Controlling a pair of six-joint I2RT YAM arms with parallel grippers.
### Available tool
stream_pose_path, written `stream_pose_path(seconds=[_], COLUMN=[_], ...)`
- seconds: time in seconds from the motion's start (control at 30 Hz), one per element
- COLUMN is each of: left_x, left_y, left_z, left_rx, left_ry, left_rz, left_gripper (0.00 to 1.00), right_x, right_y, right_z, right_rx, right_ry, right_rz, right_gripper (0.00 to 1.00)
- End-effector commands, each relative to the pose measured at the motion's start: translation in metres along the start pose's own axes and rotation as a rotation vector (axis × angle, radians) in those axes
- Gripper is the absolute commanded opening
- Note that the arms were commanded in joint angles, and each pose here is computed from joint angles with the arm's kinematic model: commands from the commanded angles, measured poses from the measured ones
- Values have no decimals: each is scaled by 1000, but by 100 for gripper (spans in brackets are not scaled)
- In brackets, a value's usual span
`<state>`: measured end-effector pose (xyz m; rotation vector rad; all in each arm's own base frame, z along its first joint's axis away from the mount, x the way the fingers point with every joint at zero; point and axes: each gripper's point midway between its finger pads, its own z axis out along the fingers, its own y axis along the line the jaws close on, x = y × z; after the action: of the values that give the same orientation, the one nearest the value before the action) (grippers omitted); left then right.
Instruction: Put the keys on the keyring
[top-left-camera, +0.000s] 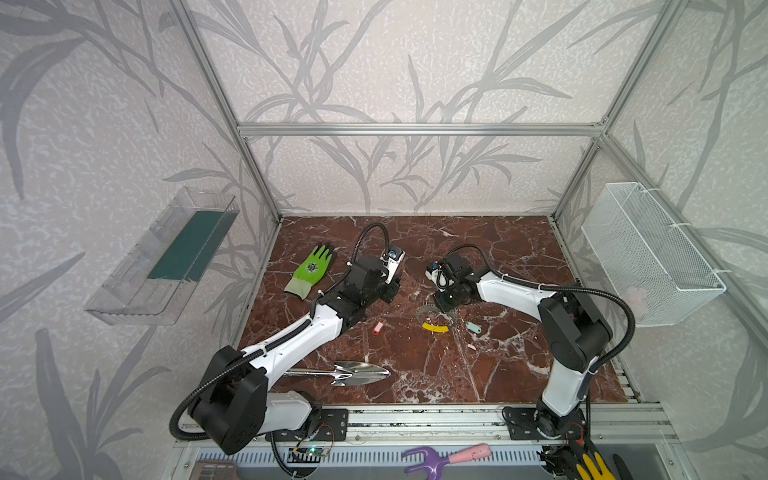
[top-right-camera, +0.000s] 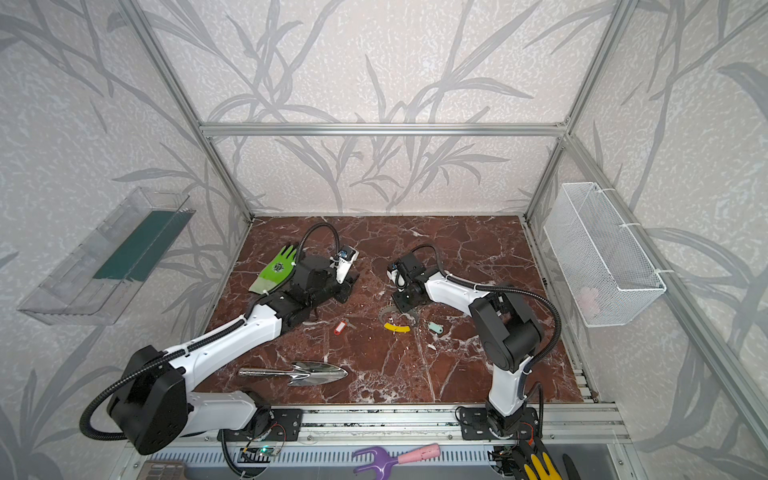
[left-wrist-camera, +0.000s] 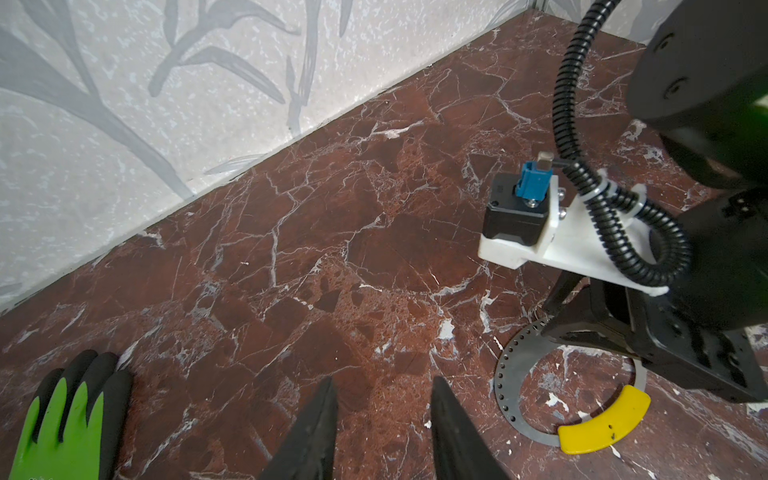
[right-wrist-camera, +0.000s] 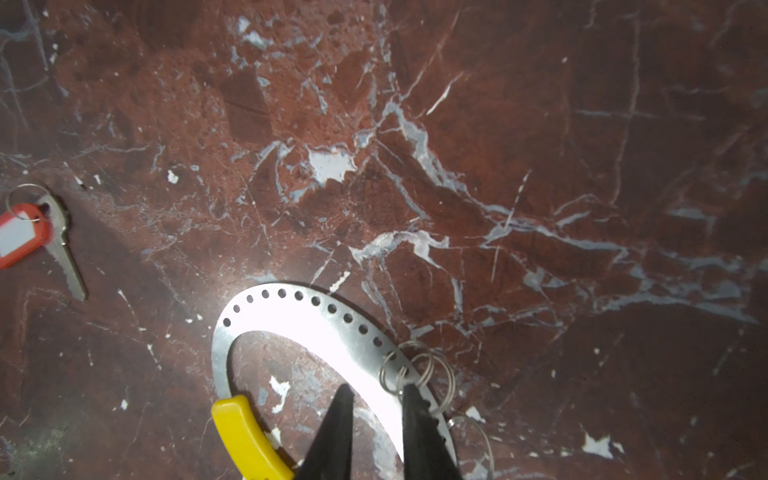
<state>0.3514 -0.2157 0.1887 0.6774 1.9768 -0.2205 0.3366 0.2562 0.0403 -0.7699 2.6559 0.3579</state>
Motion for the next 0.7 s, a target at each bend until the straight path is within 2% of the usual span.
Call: stream_pose_path(seconds=[0.0,0.67], left_x=[-6,-6], left_y=[2,1], left_z=[-4,-2], left_rx=[-3,0], left_ry=[-22,-16], left_rz=[-13,-6], left_gripper=[39,39], right_x=[2,-4], right_y=[-1,-7], right_z=[3,0], right_rx=[20,49], right_ry=[36,24], right_rz=[25,47], right_gripper=[24,29])
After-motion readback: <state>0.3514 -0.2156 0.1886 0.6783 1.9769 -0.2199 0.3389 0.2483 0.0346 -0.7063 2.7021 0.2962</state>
